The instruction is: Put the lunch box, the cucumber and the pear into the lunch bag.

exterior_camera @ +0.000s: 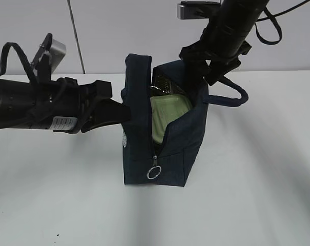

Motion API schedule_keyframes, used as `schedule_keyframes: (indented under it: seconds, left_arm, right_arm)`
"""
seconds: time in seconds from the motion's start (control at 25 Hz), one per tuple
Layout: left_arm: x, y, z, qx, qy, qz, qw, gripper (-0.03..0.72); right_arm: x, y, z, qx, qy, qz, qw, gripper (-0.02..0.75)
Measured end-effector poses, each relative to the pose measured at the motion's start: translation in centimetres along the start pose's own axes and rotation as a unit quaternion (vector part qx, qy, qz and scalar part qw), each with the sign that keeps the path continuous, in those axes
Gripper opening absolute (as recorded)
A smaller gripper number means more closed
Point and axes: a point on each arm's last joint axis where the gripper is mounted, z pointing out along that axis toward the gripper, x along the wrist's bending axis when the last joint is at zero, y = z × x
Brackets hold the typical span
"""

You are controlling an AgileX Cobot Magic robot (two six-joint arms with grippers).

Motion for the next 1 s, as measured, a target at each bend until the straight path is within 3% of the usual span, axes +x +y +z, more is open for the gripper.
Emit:
schedule_keyframes:
  seconds: [0.12,0.4,0.64,1.0]
  left_arm:
    - [0.0,0.0,0.0,0.0,0.0,0.0,1.0,-0.015]
    - [0.0,0.0,0.0,0.0,0.0,0.0,1.0,-0.015]
    - [0.0,0.0,0.0,0.001,0.0,0.0,1.0,-0.015]
    - [0.0,0.0,0.0,0.001,0.0,0.0,1.0,-0.015]
  right_arm:
    - [0.4,0.1,-0.1,-0.007,0.018,-0.001,1.0,0.578]
    - [1.1,0.2,-1.1,-0.025,0.043,-0.017,0.999,0.512]
    - [2.5,-0.6,-7.2,-0.085,0.021,-0.045,0.995,0.494]
    - [4.8,-7.4,-11.2,-0.084,0.029,-0.055,0.994,0.492]
